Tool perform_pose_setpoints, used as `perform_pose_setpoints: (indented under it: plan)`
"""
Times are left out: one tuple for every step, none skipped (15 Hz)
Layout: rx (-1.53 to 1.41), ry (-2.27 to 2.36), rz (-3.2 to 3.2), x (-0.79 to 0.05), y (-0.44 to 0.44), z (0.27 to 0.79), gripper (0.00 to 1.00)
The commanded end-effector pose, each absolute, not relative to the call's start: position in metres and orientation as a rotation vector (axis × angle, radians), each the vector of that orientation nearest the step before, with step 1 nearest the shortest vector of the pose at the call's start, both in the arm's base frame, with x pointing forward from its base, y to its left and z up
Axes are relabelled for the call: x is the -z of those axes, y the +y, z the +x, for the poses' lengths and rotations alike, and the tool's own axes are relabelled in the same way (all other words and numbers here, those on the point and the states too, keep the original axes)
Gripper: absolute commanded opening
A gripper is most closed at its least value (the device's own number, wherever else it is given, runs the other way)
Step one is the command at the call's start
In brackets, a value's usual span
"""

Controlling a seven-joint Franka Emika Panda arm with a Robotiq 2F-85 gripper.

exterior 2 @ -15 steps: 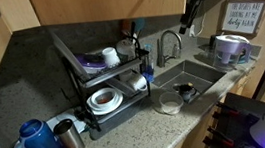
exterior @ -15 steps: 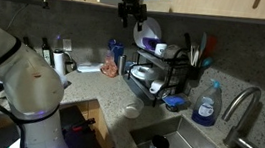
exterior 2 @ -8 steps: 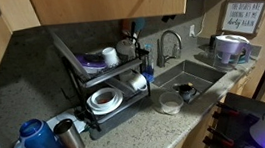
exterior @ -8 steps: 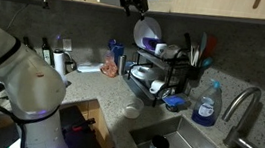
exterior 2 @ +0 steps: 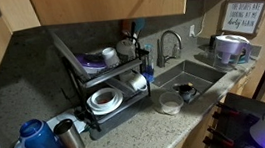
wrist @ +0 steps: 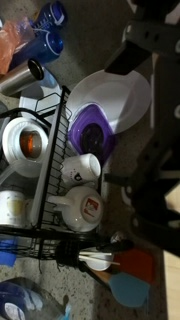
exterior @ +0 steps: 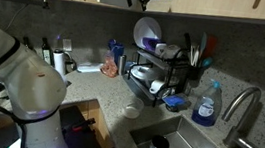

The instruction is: Open the top cupboard door

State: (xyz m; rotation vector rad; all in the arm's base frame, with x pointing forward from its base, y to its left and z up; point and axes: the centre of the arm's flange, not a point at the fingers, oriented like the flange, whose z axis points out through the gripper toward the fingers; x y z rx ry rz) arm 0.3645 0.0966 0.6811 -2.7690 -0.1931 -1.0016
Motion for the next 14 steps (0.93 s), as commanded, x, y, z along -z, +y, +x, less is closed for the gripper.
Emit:
perform_pose_setpoints:
  plan:
    - [1.075, -0.179, -2.672, -0.701, 0.095, 0.353, 1.0]
    - [1.09, -0.174, -2.655, -0.705, 0.094, 0.35, 0.95]
    - [1.108, -0.171, -2.637, -0.71, 0.093, 0.347, 0.72]
    - [1.118, -0.168, -2.62, -0.713, 0.091, 0.344, 0.71]
    - [1.127, -0.164, -2.605, -0.716, 0.09, 0.342, 0.67]
    - [1.134, -0.164, -2.589, -0.719, 0.09, 0.339, 0.6]
    - [1.142, -0.163, -2.574, -0.721, 0.09, 0.337, 0.53]
    - [1.141, -0.167, -2.556, -0.723, 0.091, 0.335, 0.44]
    - [1.137, -0.172, -2.534, -0.724, 0.094, 0.333, 0.37]
    - [1.128, -0.177, -2.516, -0.724, 0.097, 0.332, 0.28]
    - [1.12, -0.183, -2.5, -0.725, 0.101, 0.33, 0.21]
    - [1.113, -0.194, -2.485, -0.725, 0.105, 0.329, 0.13]
    - [1.106, -0.196, -2.477, -0.726, 0.109, 0.328, 0.06]
    - [1.101, -0.198, -2.466, -0.726, 0.111, 0.326, 0.01]
